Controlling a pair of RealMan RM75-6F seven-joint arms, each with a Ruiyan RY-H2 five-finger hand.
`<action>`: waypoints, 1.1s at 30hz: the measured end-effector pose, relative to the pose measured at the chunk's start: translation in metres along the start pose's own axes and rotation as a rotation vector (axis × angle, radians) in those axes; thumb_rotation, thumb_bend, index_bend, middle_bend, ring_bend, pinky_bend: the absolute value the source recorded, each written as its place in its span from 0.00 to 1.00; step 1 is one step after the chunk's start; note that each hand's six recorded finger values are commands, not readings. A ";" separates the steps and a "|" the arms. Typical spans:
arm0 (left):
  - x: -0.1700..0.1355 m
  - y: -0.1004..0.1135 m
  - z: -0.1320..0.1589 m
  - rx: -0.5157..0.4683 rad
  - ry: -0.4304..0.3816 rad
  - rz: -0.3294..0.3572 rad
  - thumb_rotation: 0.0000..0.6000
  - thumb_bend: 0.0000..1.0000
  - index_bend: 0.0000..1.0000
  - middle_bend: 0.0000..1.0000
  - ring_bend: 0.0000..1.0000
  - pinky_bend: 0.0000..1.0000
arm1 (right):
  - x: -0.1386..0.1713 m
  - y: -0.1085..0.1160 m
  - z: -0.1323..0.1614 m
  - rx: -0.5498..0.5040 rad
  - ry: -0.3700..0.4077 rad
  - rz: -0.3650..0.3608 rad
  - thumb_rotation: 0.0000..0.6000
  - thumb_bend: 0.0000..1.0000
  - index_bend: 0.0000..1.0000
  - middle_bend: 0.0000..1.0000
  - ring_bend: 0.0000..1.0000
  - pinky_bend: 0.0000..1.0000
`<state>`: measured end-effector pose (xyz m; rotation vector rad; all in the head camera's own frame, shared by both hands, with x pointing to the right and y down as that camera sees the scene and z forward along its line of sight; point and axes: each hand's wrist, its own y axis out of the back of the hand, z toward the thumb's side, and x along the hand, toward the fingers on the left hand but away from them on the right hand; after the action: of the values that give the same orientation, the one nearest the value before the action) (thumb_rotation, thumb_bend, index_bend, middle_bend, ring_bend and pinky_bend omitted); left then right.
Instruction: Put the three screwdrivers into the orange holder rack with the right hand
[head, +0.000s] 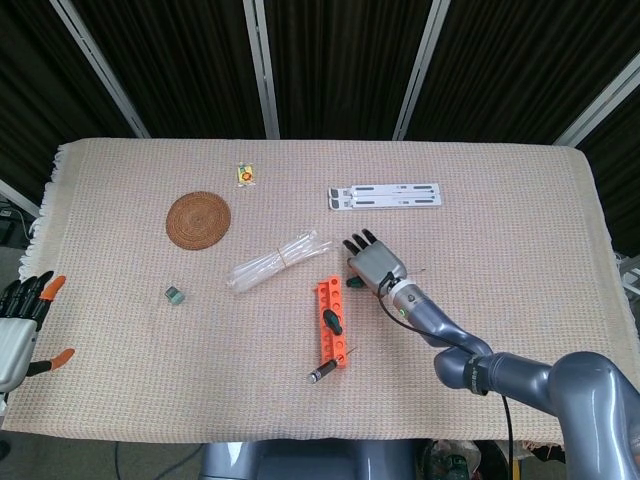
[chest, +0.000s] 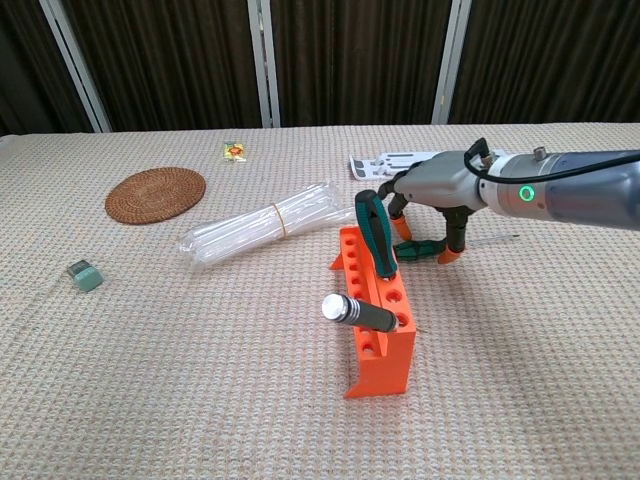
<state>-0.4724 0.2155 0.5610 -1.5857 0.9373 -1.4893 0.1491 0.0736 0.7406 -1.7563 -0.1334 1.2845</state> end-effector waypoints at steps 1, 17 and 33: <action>0.000 0.000 0.000 0.000 0.000 0.000 1.00 0.06 0.00 0.00 0.00 0.00 | -0.001 -0.001 0.000 -0.003 -0.002 0.003 1.00 0.14 0.45 0.06 0.00 0.00; 0.001 -0.001 0.000 0.002 0.002 -0.003 1.00 0.06 0.00 0.00 0.00 0.00 | -0.008 -0.009 -0.003 -0.029 -0.025 0.014 1.00 0.16 0.52 0.10 0.00 0.00; -0.001 0.000 0.000 0.003 0.003 -0.003 1.00 0.06 0.00 0.00 0.00 0.00 | -0.002 0.000 -0.011 -0.109 -0.048 -0.031 1.00 0.31 0.59 0.17 0.00 0.00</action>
<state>-0.4728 0.2162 0.5601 -1.5842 0.9342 -1.4953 0.1573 0.0656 0.7423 -1.8082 -0.2615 1.3191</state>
